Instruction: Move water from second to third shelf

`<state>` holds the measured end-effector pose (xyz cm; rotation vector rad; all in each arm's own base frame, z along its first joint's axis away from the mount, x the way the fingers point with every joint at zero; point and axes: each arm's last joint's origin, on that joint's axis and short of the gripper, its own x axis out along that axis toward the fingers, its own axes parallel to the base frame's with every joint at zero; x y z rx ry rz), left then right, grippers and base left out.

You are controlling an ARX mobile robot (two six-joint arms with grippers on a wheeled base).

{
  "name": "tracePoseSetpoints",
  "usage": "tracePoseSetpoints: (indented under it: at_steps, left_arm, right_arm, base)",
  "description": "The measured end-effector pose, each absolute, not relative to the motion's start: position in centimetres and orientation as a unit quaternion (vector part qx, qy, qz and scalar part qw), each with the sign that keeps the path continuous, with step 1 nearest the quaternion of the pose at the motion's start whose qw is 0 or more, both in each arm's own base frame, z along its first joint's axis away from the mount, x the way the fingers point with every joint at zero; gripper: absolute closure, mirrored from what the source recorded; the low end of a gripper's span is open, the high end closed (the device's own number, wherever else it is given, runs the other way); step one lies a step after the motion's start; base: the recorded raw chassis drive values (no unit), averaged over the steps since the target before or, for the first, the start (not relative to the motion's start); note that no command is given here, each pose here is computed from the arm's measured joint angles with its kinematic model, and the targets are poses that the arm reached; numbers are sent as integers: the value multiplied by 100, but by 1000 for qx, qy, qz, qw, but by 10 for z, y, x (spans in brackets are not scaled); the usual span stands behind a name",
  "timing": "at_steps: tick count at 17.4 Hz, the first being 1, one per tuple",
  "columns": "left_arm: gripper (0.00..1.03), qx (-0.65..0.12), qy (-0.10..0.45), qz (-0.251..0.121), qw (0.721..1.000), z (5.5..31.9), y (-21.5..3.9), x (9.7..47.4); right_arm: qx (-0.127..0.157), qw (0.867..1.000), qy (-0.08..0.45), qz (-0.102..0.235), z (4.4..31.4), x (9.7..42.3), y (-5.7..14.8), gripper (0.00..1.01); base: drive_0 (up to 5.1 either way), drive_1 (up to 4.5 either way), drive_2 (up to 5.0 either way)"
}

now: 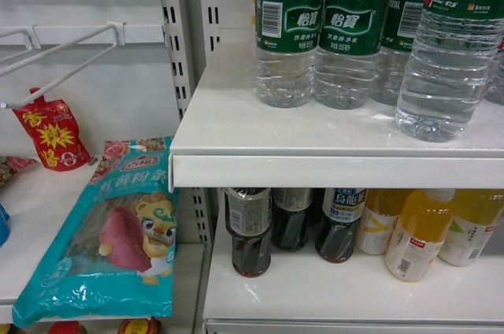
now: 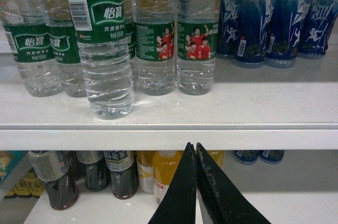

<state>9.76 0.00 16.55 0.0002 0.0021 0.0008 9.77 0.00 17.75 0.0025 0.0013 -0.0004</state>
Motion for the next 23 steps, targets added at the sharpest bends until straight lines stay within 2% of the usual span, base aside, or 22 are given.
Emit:
tracePoseSetpoints:
  at_steps: [3,7,14,15,16,17,23]
  left_arm:
    - [5,0,1,1,1000,166,0,98]
    - [5,0,1,0,1000,166,0,98]
    - [5,0,1,0,1000,166,0,98]
    - [5,0,1,0,1000,166,0,98]
    - [5,0,1,0,1000,166,0,98]
    - [5,0,1,0,1000,166,0,98]
    - [5,0,1,0,1000,166,0,98]
  right_arm:
    - [1,1000,-2,0,167,97,0,99]
    - [1,1000,-3,0,167,97,0,99]
    - [1,1000,-3,0,167,97,0,16]
    - [1,1000,-3,0,167,97,0,6]
    - [1,1000,-3,0,167,97,0,1]
    - [1,1000,-3,0,167,97,0,4]
    - [1,1000,-3,0,167,97,0,3]
  base:
    - [0,0,0]
    - [0,0,0]
    - [0,0,0]
    - [0,0,0]
    - [0,0,0]
    - [0,0,0]
    - [0,0,0]
